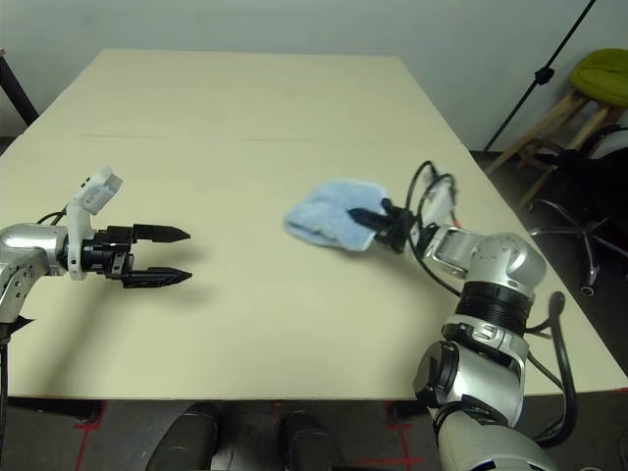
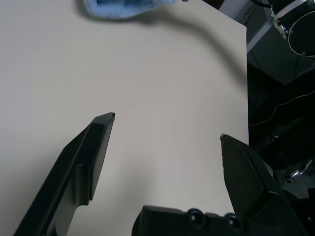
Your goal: Fold the towel and set it aside.
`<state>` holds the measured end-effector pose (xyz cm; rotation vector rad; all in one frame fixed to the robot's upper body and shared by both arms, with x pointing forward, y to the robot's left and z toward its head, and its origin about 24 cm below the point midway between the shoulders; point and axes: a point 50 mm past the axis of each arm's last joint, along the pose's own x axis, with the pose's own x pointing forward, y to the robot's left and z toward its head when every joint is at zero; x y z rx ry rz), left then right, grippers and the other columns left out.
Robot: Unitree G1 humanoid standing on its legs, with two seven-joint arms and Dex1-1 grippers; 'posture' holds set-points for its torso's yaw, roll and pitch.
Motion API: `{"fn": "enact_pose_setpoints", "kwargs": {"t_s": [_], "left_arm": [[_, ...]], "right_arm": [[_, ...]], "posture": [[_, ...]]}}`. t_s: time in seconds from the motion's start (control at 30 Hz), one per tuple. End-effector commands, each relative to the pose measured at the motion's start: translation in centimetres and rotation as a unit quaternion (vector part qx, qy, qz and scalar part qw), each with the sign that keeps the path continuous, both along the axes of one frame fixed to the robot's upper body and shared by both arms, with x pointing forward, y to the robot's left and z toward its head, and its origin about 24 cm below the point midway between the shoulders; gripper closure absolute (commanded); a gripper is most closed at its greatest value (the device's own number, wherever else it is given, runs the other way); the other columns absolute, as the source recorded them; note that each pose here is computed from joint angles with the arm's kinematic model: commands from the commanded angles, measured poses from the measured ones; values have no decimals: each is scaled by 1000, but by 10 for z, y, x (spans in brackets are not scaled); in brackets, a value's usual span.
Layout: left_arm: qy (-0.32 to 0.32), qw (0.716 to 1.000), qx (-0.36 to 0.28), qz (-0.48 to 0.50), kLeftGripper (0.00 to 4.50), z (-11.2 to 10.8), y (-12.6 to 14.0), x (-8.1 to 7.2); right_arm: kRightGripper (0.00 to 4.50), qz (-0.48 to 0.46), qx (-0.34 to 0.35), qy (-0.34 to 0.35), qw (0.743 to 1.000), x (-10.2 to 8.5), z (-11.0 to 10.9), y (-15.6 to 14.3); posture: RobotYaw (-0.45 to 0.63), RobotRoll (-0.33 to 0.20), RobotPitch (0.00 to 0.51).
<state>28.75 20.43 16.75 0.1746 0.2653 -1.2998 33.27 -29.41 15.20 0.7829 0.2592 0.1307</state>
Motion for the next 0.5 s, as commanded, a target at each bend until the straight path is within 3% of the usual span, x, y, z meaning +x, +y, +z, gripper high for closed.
{"fn": "enact_pose_setpoints", "kwargs": {"t_s": [0.03, 0.17, 0.37, 0.5], "left_arm": [[-3, 1000, 1, 1, 0, -1, -3, 3], [-9, 1000, -3, 7, 0, 0, -4, 6], [-12, 1000, -4, 14, 0, 0, -5, 6], [-5, 1000, 2, 19, 0, 0, -1, 4]], "right_arm": [[4466, -121, 2, 6, 993, -3, -11, -23], [4466, -224, 11, 21, 974, -5, -23, -34], [4466, -255, 18, 46, 966, -3, -35, -24], [3349, -227, -28, 56, 972, -5, -31, -18]], "posture": [[133, 0, 112], [129, 0, 113], [133, 0, 113], [142, 0, 117]]}}
